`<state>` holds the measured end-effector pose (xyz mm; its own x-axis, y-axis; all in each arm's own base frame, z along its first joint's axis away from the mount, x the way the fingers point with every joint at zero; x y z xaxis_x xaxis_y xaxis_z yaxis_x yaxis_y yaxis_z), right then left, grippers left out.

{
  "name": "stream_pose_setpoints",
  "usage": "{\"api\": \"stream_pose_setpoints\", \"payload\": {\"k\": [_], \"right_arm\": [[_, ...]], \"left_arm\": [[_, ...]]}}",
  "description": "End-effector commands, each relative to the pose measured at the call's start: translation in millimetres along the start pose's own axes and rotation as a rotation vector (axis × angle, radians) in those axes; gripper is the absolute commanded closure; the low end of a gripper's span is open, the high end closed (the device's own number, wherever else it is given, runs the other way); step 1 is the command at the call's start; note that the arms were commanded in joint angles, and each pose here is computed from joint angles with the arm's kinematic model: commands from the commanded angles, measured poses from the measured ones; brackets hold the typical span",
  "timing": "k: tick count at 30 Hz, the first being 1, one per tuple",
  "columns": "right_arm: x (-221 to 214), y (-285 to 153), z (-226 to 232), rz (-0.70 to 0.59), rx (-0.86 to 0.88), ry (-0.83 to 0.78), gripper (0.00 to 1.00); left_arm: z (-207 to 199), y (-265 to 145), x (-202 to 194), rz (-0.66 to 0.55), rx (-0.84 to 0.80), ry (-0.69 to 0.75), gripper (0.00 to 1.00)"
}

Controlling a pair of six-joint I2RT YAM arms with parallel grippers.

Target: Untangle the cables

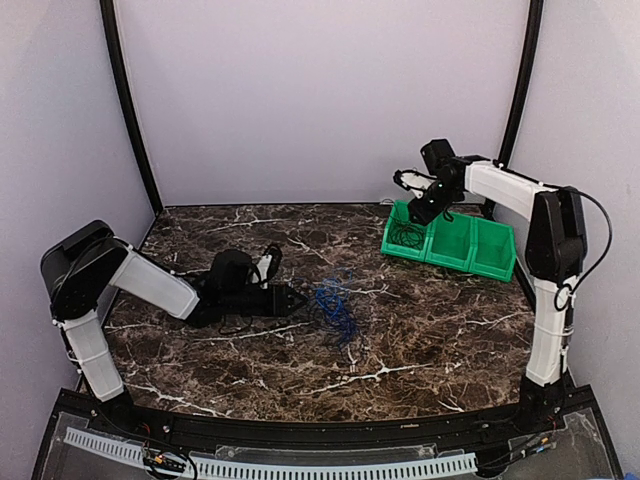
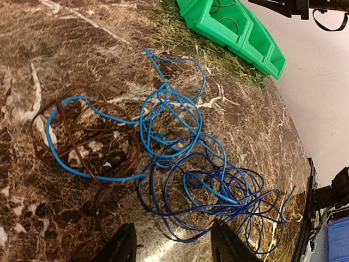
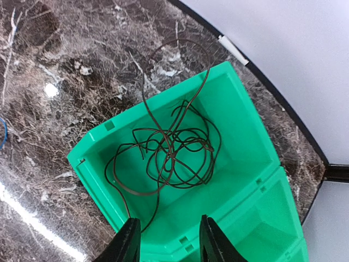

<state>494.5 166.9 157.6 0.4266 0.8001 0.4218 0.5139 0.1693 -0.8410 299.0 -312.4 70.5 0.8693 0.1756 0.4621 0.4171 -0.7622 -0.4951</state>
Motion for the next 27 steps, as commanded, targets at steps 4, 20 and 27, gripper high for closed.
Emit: {"api": "stream_pose_setpoints", "payload": {"k": [4, 20, 27], "right_arm": [[11.2, -60.2, 7.2, -0.077, -0.021, -0.022, 0.60], [36.0, -5.8, 3.8, -0.099, -0.092, -0.087, 0.54], [32.4, 40.0, -23.4, -0.042, -0.107, -0.047, 0.54]], "left_arm": [[-23.7, -18.3, 22.9, -0.064, 0.022, 0.134, 0.50], [-28.4, -14.4, 25.8, -0.045, 0.030, 0.106, 0.49], [-28.0, -13.7, 20.3, -0.038, 0.034, 0.092, 0.49]]}}
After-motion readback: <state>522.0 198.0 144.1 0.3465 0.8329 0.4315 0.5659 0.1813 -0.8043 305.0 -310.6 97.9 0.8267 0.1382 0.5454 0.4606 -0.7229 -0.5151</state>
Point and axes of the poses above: each gripper's point midway between its finger pads, its own y axis out along the fingers, its own z axis along the line the jaws close on, x = y × z, the point moved 3 cm from there along -y, back along the fingers, and after that the axes turned 13 degrees about -y, right-handed, at the moved point
